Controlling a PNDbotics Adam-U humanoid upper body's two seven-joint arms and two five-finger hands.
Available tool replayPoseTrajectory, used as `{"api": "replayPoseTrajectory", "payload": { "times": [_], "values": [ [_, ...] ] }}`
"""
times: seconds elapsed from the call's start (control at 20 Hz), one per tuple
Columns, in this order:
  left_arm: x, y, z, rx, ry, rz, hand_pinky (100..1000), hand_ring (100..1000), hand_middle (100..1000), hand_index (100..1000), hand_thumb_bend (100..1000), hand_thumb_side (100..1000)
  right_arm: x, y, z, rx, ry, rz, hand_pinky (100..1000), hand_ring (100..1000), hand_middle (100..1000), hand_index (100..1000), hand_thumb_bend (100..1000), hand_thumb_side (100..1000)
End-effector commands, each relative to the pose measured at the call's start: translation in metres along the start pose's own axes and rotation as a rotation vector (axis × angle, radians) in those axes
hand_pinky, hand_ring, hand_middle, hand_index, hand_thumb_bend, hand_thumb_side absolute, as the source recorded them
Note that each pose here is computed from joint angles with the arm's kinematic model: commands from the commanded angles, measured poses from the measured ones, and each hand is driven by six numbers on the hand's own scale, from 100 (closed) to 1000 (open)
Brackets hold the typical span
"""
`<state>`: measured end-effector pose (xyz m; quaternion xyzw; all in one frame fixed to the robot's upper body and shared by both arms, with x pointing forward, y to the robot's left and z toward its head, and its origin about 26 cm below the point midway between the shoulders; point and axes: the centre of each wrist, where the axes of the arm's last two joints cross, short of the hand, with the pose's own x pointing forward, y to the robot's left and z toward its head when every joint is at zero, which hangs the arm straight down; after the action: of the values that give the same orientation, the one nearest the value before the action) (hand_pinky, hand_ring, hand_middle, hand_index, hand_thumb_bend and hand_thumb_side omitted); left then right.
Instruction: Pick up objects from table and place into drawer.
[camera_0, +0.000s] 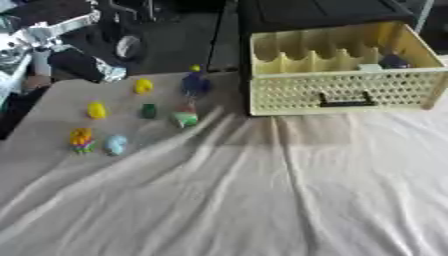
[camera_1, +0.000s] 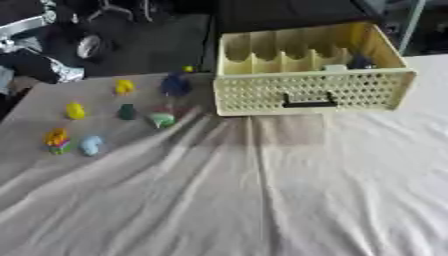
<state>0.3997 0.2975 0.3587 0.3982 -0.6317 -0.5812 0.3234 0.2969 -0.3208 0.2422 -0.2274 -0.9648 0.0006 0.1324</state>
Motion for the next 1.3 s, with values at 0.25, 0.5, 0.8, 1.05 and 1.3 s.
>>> {"api": "replayPoseTrajectory", "payload": {
  "times": [0.25, 0.5, 0.8, 1.05, 1.3],
  "values": [
    [0.020, 0.019, -0.032, 0.083, -0.061, 0.054, 517, 617, 576, 745, 100, 465, 0.007, 0.003, -0.013, 0.033, -0.040, -0.035, 319, 380, 353, 801, 100, 767],
    [0.026, 0.019, -0.049, 0.130, -0.060, 0.110, 509, 611, 572, 747, 100, 470, 0.008, 0.006, -0.016, 0.044, -0.044, -0.053, 319, 379, 351, 801, 100, 767],
    [0.030, 0.016, -0.063, 0.177, -0.051, 0.154, 505, 614, 573, 754, 100, 481, 0.009, 0.010, -0.019, 0.052, -0.048, -0.072, 319, 377, 350, 801, 100, 768],
    [0.037, 0.008, -0.075, 0.193, -0.058, 0.174, 508, 633, 585, 777, 100, 493, 0.010, 0.012, -0.021, 0.051, -0.054, -0.085, 319, 376, 349, 801, 100, 767],
    [0.041, 0.000, -0.081, 0.163, -0.075, 0.160, 574, 717, 701, 919, 162, 603, 0.010, 0.013, -0.022, 0.047, -0.055, -0.091, 319, 376, 348, 801, 100, 769]
  ]
}}
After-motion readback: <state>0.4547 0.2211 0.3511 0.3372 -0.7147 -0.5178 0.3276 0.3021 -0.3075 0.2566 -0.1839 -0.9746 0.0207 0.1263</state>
